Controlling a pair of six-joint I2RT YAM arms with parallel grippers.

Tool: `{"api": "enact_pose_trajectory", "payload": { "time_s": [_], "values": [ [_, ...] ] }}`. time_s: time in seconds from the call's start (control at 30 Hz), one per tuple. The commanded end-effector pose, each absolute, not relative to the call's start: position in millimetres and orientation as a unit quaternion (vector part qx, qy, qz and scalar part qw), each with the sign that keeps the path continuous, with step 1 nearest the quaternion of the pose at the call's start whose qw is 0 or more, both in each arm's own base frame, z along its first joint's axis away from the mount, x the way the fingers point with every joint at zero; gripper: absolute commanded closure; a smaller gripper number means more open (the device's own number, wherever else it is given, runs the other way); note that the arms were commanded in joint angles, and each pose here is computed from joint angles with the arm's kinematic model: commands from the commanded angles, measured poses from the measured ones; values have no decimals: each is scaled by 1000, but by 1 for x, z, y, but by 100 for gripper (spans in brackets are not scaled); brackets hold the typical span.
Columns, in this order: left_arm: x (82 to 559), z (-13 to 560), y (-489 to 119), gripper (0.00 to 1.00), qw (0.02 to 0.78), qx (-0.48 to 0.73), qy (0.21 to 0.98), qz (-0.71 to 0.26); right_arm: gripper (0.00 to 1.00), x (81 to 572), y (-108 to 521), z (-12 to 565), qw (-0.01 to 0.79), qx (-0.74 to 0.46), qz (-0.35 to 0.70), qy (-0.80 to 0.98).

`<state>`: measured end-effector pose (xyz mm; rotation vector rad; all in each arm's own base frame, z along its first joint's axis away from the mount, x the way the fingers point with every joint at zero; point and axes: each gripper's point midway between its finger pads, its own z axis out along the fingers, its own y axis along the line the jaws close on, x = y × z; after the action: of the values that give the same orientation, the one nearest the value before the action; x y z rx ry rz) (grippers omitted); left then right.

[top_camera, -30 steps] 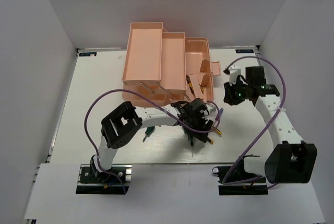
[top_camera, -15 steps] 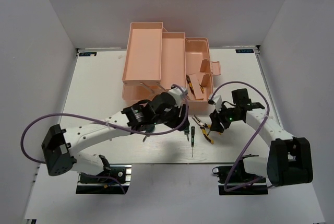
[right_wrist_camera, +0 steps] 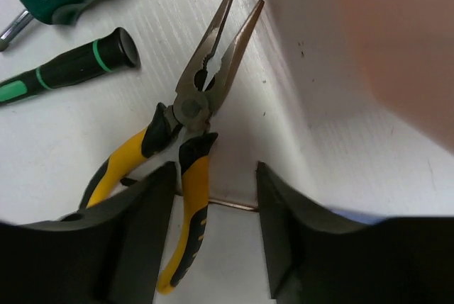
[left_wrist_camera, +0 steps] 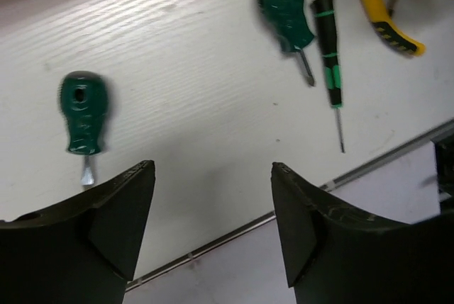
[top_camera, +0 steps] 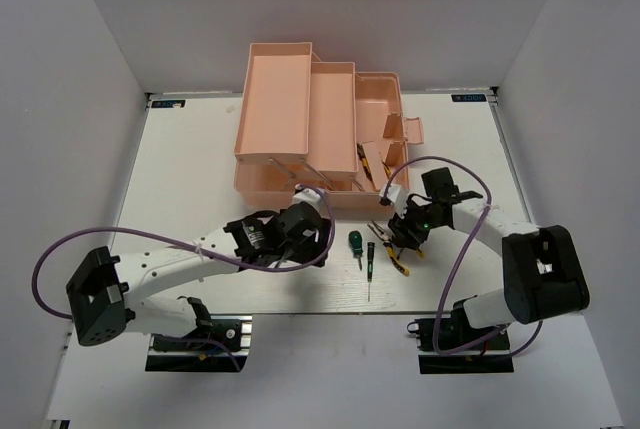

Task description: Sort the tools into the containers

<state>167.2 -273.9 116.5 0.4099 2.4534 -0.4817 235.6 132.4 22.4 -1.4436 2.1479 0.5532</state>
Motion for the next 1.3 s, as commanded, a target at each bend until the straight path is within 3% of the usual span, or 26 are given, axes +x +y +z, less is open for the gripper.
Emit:
{"api": "enact_pose_trajectory", "payload": {
  "time_s": [0.0, 0.1, 0.13, 0.2, 0.37, 0.53, 0.67, 0.8, 0.83, 0.93, 0.97, 1.03, 1.07, 1.13, 1.2, 1.27],
  "values": [
    [178, 119, -241, 22, 329, 112, 930, -117, 50, 246, 135, 17, 261, -554, 179, 770],
    [188, 114, -225, 20, 345, 95, 931, -76, 72, 238, 137, 20, 254, -558, 188, 767],
    [190, 114, -223, 19, 350, 97, 929, -70, 89, 237, 138, 29, 253, -556, 196, 767],
    [194, 104, -214, 18, 351, 101, 930, -46, 100, 230, 142, 45, 257, -554, 216, 762],
    [198, 81, -199, 18, 338, 94, 936, -20, 100, 206, 159, 113, 276, -547, 286, 737],
    [209, 78, -195, 18, 349, 84, 933, -34, 100, 215, 171, 202, 375, -529, 280, 708],
    [215, 71, -197, 18, 344, 93, 934, -33, 100, 276, 169, 245, 462, -470, 209, 722],
    [219, 58, -196, 18, 330, 111, 937, -10, 100, 335, 167, 257, 492, -416, 156, 749],
    [220, 56, -193, 18, 327, 112, 938, -4, 100, 355, 169, 228, 457, -406, 150, 777],
    [225, 51, -192, 19, 328, 107, 939, 3, 100, 398, 178, 231, 461, -376, 138, 791],
    [225, 51, -192, 20, 328, 107, 939, 3, 100, 413, 183, 201, 431, -371, 142, 810],
    [227, 47, -188, 21, 328, 102, 939, 11, 100, 436, 192, 222, 453, -360, 132, 805],
    [228, 45, -189, 21, 328, 102, 939, 11, 73, 458, 199, 222, 452, -352, 130, 809],
    [231, 42, -188, 23, 327, 98, 940, 13, 49, 460, 201, 213, 426, -341, 134, 827],
    [230, 33, -186, 26, 315, 103, 943, 24, 41, 463, 204, 218, 427, -341, 141, 826],
    [230, 27, -186, 30, 310, 105, 944, 30, 39, 453, 203, 223, 430, -344, 155, 820]
  ]
}}
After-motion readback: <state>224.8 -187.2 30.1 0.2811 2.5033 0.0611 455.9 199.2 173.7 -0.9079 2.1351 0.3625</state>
